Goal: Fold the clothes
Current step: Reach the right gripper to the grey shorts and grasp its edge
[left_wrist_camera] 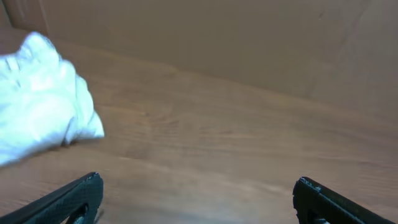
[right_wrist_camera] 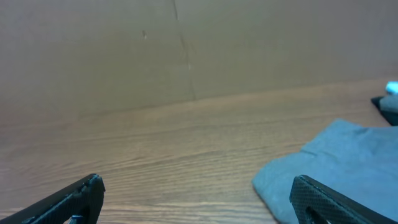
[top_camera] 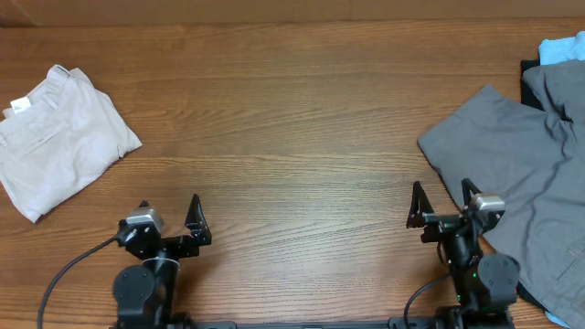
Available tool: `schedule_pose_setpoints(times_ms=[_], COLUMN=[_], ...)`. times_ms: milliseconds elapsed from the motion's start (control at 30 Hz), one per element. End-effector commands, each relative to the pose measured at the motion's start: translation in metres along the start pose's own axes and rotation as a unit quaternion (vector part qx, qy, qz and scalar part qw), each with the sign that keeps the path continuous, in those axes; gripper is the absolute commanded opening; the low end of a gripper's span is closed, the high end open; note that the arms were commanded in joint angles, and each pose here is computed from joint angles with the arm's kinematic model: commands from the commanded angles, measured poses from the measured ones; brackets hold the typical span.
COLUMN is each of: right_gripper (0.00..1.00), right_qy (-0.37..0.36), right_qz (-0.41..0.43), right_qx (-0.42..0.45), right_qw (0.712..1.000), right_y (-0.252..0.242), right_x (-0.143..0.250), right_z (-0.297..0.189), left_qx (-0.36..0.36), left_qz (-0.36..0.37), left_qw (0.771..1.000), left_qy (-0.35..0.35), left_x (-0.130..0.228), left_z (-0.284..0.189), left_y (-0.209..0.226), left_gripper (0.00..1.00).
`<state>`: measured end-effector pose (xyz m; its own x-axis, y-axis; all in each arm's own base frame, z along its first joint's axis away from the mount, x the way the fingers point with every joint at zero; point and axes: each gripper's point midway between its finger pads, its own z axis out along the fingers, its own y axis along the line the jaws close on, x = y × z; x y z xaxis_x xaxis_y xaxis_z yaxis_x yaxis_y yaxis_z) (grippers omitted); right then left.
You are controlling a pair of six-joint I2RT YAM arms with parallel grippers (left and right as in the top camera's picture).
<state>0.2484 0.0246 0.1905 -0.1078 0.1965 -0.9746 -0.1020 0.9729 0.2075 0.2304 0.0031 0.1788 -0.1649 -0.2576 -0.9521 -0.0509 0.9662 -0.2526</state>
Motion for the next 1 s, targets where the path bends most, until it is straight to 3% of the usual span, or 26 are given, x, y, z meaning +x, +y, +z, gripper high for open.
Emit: schedule_pose_setpoints(times_ms=[0, 233, 433, 600, 767, 967], right_gripper=[1.00, 1.00, 1.00, 1.00, 1.00, 1.00], right_qy=[0.020, 0.179, 0.357, 0.399, 0.428, 0.491], right_qz=[0.028, 0.040, 0.022, 0.004, -0.045, -0.043], right_qx=[0.000, 0.037, 0.077, 0.096, 0.226, 0.241], right_qw=[0.999, 0.982, 0.931, 0.912, 0.874, 0.836], right_y=[0.007, 0.005, -0.015, -0.030, -0.096, -0.123], right_x=[-0.024, -0.029, 0.004, 0.021, 0.052, 0.104], right_z=[0.003, 0.044, 0.091, 0.121, 0.127, 0.126], left_qx=[0.012, -0.016, -0.044, -0.040, -0.040, -0.048], left_qz=[-0.004, 0.008, 0.001, -0.009, -0.018, -0.023], left_qw=[1.000, 0.993, 0.963, 0.944, 0.926, 0.916], left_qy=[0.004, 0.118, 0.265, 0.328, 0.375, 0.397], left_x=[-0.027, -0.037, -0.025, -0.012, 0.011, 0.024], left_z=[-0.010, -0.002, 0.015, 0.033, 0.044, 0.050], left_y=[-0.012, -0.015, -0.014, -0.018, -0.016, -0.013], left_gripper=[1.00, 1.00, 1.00, 1.00, 0.99, 1.00])
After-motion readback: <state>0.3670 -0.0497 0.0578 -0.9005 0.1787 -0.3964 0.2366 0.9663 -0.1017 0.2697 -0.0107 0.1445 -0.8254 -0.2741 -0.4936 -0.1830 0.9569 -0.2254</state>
